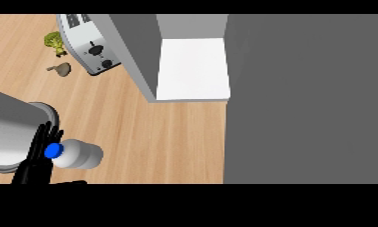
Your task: Pick up the bottled water, place it into the cabinet and close the cabinet
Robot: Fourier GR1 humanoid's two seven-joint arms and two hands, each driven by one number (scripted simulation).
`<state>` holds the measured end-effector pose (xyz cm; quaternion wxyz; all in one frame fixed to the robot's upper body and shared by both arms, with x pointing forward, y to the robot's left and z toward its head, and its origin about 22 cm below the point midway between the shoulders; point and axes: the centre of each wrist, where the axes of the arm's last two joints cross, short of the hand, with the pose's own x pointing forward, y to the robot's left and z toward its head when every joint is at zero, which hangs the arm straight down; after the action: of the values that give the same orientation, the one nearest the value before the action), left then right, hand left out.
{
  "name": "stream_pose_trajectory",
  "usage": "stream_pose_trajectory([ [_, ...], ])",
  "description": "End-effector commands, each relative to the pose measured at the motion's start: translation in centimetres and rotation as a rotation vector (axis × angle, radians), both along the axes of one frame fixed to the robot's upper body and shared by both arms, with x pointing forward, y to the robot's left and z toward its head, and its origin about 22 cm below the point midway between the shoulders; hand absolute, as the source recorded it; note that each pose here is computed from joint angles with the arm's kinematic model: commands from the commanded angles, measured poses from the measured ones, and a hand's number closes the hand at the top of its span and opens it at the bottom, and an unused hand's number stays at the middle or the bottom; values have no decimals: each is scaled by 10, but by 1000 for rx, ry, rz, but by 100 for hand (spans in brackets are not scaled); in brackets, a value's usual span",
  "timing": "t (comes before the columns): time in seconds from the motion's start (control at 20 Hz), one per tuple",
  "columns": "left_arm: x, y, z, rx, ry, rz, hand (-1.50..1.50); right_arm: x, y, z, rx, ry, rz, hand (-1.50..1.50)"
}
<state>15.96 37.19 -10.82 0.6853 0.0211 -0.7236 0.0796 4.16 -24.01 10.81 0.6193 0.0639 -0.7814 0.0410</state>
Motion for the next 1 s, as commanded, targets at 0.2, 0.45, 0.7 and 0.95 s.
stream_pose_trajectory([
  [0.2,12,-9,-34,-131,22,-132,-150,-14,5,31,25,-36,1,-150],
  [0.45,14,-34,-50,-171,0,-118,-150,-14,-3,36,28,-30,3,-150],
  [0.7,22,-17,-54,-233,-28,-54,150,-11,9,14,35,-17,-1,-150],
  [0.95,25,-41,-63,-313,-43,-58,150,-10,0,23,14,-38,9,-150],
])
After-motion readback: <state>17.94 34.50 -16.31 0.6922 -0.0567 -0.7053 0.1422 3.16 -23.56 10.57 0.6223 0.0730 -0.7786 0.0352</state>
